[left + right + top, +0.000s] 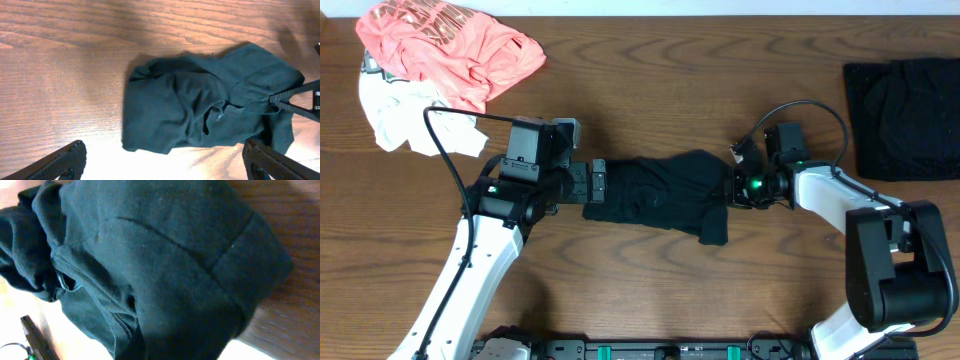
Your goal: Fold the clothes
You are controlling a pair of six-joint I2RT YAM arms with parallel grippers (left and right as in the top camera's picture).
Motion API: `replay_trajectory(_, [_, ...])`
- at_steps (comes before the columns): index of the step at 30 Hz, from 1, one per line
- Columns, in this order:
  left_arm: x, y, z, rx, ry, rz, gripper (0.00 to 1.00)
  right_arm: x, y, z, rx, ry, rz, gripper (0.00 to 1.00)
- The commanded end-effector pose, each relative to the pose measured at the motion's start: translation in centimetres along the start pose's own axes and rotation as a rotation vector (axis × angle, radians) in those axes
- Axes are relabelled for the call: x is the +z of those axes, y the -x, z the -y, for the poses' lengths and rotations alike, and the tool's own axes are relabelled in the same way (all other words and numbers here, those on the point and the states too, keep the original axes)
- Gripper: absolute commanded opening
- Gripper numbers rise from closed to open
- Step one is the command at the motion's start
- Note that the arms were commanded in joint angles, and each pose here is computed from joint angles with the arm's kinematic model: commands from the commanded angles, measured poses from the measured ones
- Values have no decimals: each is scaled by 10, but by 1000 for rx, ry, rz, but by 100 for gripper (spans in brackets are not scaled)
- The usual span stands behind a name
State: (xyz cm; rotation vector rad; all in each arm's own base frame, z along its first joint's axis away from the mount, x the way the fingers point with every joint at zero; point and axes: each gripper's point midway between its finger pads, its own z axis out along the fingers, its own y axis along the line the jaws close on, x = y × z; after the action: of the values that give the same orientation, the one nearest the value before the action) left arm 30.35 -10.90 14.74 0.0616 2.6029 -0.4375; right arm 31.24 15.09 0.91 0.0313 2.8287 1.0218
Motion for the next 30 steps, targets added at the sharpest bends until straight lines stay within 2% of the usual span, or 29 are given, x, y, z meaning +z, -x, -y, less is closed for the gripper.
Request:
replay_trajectory(1, [-2,2,-4,3,15,9,100,-8,3,18,78,-9,14,1])
replay_trajectory(8, [-3,2,-7,5,33,14,100,-45,7,50,92,-14,20,1])
replay_trajectory(13, [-3,2,-7,5,33,14,100,-68,14,51,60,-26,-2,1])
replay_trajectory(20, [-3,2,-7,6,33,14,100,-89,33,9,-61,-47,-60,1])
replay_trajectory(24, [-3,2,-7,6,33,14,100,-74,35,-35,-182,-65,-103,1])
replay_trajectory(30, [-4,3,-6,6,31,20,100,-38,21,-75,-277,-130,-139,1])
